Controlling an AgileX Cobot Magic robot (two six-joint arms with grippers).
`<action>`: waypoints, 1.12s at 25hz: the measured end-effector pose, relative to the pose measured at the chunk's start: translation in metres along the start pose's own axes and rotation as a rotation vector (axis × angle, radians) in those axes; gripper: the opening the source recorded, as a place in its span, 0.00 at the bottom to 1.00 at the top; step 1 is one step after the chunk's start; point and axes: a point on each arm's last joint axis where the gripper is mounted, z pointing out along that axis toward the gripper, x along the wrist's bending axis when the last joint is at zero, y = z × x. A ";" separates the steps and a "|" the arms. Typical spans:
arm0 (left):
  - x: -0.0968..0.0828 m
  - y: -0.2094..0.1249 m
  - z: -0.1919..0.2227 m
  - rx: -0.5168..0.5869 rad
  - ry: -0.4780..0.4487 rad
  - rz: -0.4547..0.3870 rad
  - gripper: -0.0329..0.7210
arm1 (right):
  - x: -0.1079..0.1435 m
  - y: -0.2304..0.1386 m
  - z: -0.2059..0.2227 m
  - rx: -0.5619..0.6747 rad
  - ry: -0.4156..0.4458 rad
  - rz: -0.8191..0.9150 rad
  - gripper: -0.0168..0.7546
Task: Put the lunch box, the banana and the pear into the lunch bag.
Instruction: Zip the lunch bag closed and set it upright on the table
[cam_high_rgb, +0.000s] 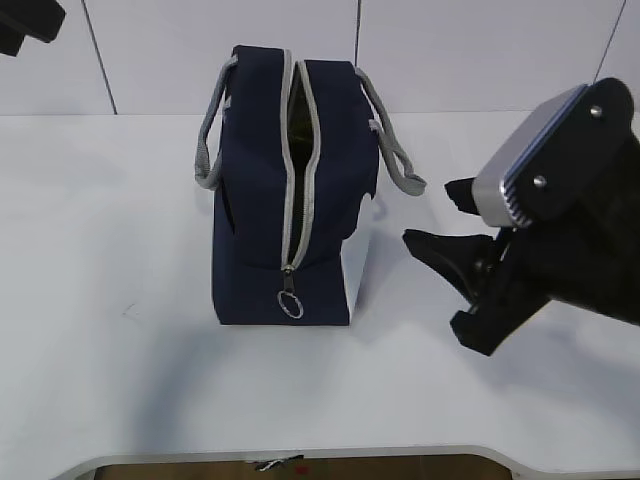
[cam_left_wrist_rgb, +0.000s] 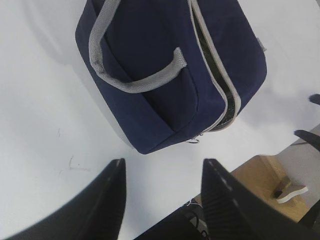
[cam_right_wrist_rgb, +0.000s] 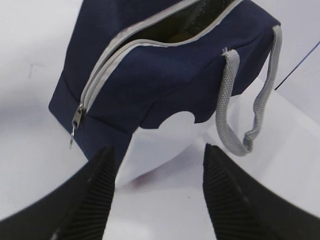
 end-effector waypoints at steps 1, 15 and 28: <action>0.000 0.000 0.000 0.000 0.000 0.000 0.53 | 0.001 -0.002 0.006 -0.004 -0.003 0.025 0.62; 0.000 0.000 0.000 0.000 0.000 0.000 0.52 | 0.029 -0.034 0.066 -0.075 0.119 0.192 0.62; 0.000 0.000 0.000 0.000 0.000 -0.012 0.52 | 0.053 -0.067 0.092 -0.091 0.218 0.289 0.62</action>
